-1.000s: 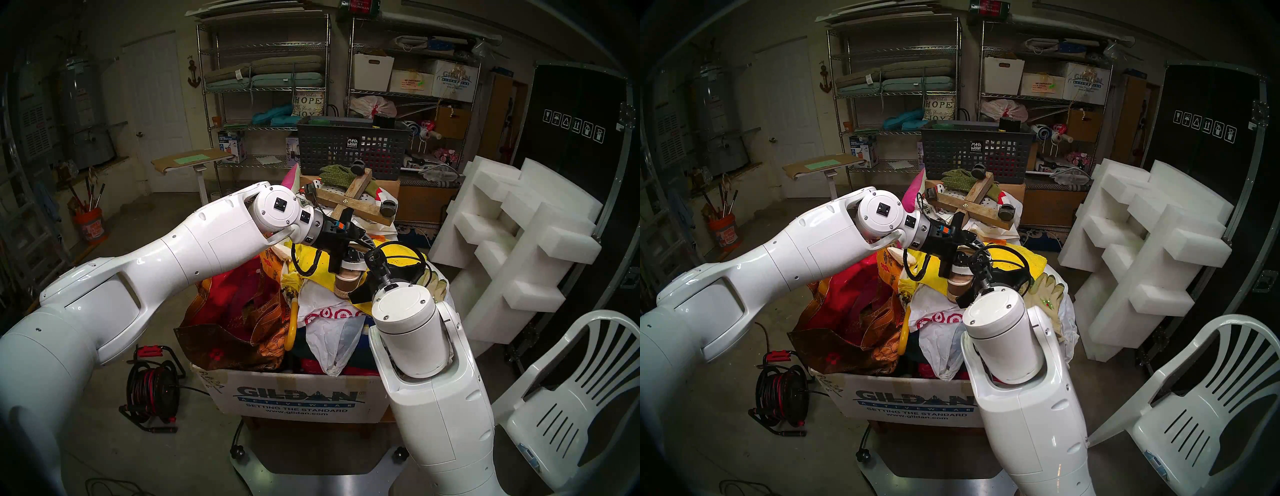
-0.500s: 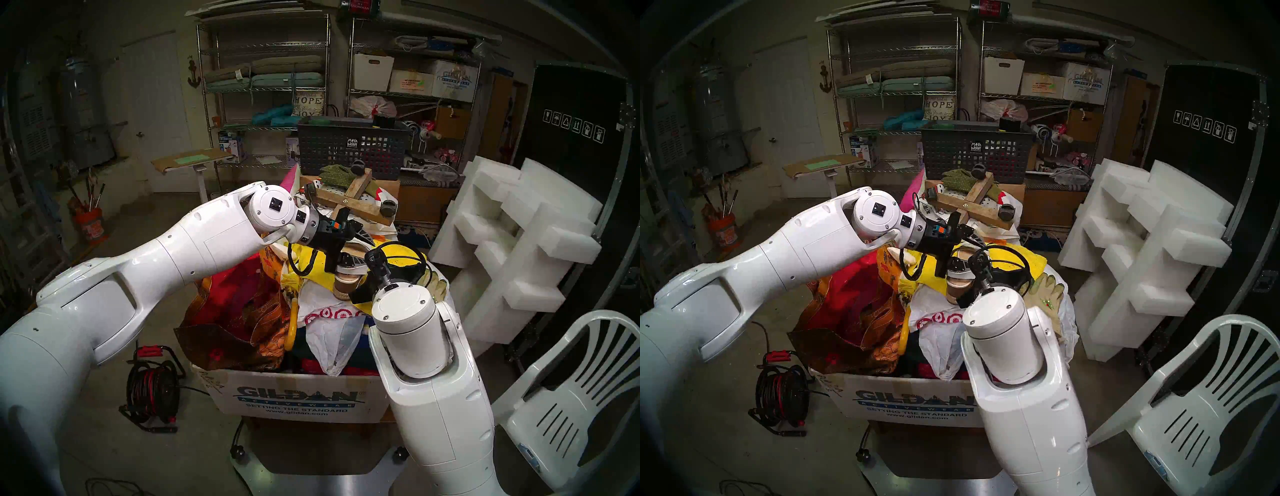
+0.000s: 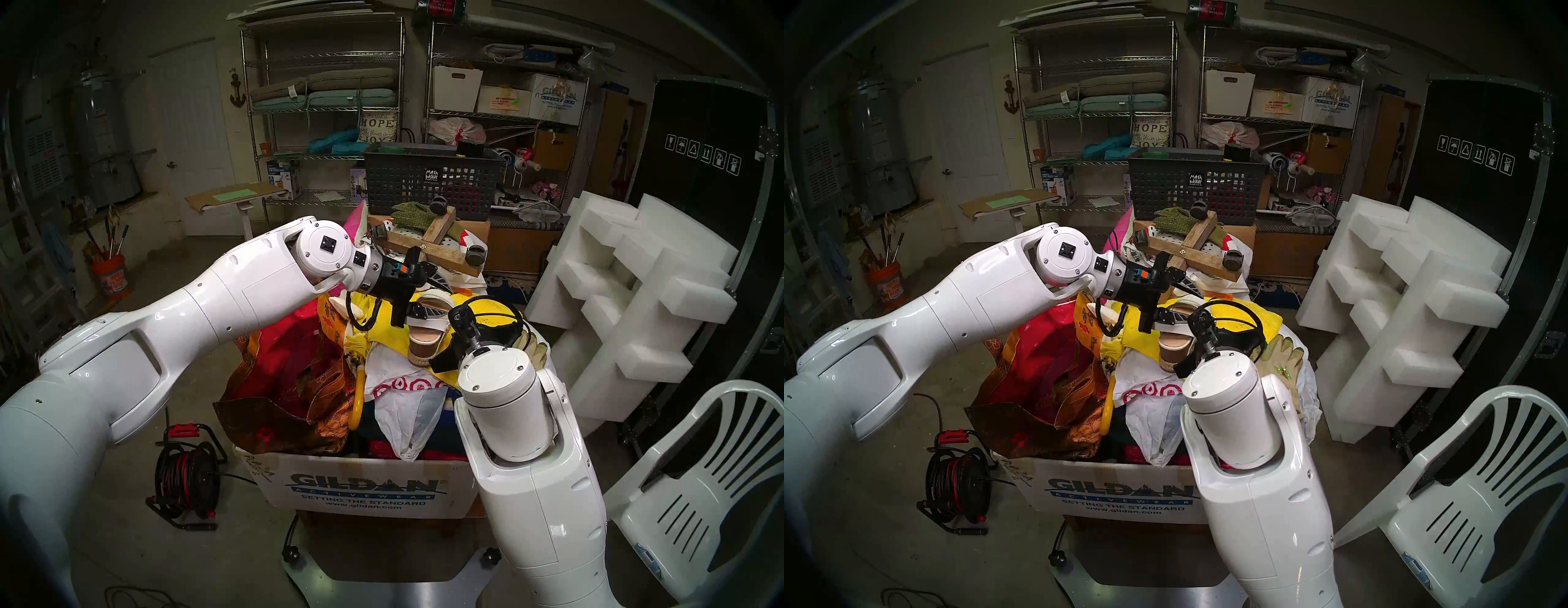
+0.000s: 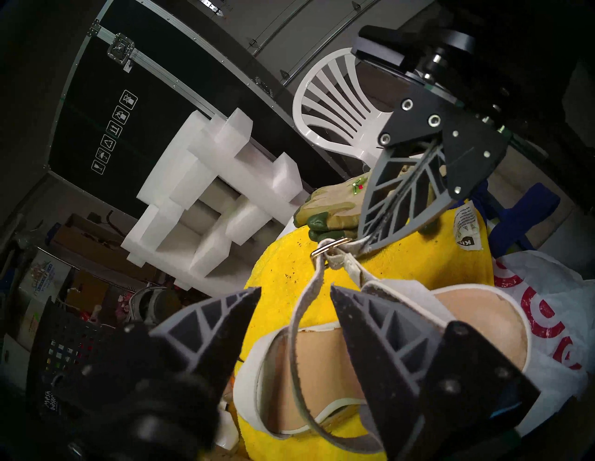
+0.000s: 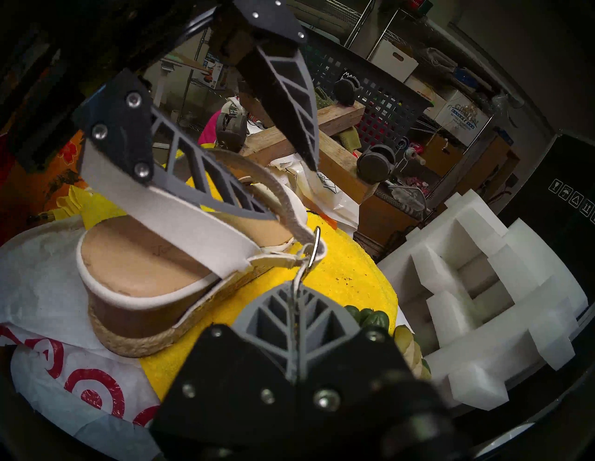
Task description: Unbuckle a shoe
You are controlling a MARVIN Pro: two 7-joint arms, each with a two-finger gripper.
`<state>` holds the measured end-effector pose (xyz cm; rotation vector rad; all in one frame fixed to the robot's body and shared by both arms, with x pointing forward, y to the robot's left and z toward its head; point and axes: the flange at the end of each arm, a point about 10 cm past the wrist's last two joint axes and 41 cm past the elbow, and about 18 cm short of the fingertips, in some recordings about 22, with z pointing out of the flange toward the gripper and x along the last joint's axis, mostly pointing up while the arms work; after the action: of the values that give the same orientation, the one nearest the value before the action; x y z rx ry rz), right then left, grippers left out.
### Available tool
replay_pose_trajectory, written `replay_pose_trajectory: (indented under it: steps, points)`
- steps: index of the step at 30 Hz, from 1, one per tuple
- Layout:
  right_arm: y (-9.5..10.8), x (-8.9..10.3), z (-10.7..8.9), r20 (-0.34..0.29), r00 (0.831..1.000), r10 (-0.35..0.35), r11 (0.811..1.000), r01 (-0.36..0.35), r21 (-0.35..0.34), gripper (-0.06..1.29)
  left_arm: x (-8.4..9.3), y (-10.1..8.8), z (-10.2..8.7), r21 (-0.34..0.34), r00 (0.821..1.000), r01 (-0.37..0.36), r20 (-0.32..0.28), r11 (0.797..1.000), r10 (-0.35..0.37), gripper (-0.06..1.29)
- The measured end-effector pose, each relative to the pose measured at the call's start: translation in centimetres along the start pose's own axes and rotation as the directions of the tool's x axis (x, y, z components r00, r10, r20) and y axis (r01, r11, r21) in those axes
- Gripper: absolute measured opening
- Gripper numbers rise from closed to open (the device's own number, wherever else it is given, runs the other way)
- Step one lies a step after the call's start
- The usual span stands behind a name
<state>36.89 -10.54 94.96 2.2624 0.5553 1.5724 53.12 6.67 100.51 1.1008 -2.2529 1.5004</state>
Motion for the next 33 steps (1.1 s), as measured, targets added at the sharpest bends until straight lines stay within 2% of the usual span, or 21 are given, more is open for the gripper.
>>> replay_pose_trajectory:
  steps: [12,20,33]
  points:
    - [0.0,0.0,0.1,0.003,1.000,-0.006,1.000,0.006,0.005,-0.03,-0.5,-1.5,-0.3,-0.004,1.000,-0.016,0.009,1.000,0.016,0.70]
    - [0.1,0.0,0.1,0.005,1.000,-0.008,1.000,0.008,0.002,-0.03,-0.2,-2.5,0.1,-0.009,0.999,-0.037,0.004,0.999,0.037,0.69]
    - [0.1,0.0,0.1,0.004,1.000,-0.008,1.000,0.008,0.002,-0.03,-0.1,-2.6,1.1,-0.055,0.999,-0.048,-0.002,0.997,0.048,0.66]
